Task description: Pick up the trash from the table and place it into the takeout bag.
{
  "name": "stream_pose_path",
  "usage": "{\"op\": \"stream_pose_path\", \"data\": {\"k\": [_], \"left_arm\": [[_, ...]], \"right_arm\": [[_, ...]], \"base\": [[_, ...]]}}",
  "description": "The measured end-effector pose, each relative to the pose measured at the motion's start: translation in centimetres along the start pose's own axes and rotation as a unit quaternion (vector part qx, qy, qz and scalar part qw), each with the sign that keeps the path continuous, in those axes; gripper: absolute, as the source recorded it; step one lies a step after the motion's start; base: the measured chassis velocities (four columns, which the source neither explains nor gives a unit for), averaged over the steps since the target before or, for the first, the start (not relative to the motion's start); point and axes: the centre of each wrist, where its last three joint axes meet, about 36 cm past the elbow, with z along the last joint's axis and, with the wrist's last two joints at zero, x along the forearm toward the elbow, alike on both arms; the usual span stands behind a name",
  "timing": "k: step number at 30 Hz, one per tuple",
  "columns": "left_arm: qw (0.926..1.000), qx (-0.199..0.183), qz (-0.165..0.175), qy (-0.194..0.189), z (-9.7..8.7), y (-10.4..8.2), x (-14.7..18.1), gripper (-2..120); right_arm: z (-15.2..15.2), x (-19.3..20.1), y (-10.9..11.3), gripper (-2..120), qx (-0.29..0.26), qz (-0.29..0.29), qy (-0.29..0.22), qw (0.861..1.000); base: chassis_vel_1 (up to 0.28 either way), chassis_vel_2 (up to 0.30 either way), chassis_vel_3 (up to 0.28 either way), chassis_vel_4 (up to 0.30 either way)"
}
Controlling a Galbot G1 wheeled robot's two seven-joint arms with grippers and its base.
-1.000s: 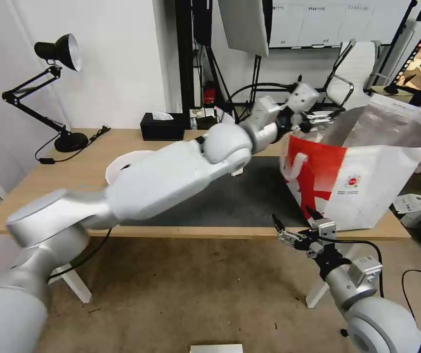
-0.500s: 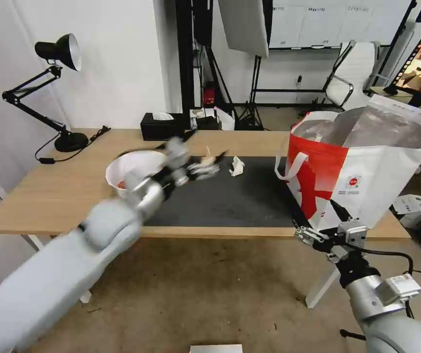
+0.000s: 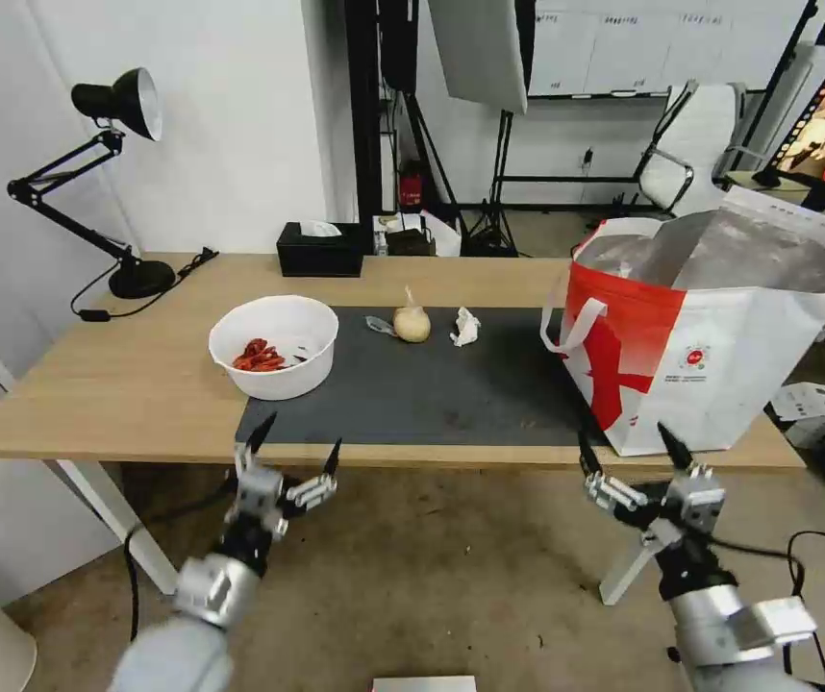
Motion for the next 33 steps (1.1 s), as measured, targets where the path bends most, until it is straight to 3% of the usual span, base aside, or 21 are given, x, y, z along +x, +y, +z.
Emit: {"op": "stream_pose_path", "data": {"k": [6,16,33], "left_arm": [[0.9999,-0.006,-0.009,0.007,0.6,-0.2,0.2,100],[0.9998,-0.006,-0.018,0.010,0.6,0.3,0.3,100],[0.9996,0.004,-0.019,0.019,0.7,-0.9,1.3,100]], "right_arm": [[1.8,0.7,0.1,100,0.000,-0.005,0.027,1.000],[1.8,0.6,0.4,100,-0.002,-0.016,0.033,0.999],[1.6,0.1,0.3,100,-0.001,-0.028,0.035,0.999]], "base": [[0.000,0.000,0.000,0.000],[0.000,0.000,0.000,0.000],[0.000,0.000,0.000,0.000]]}}
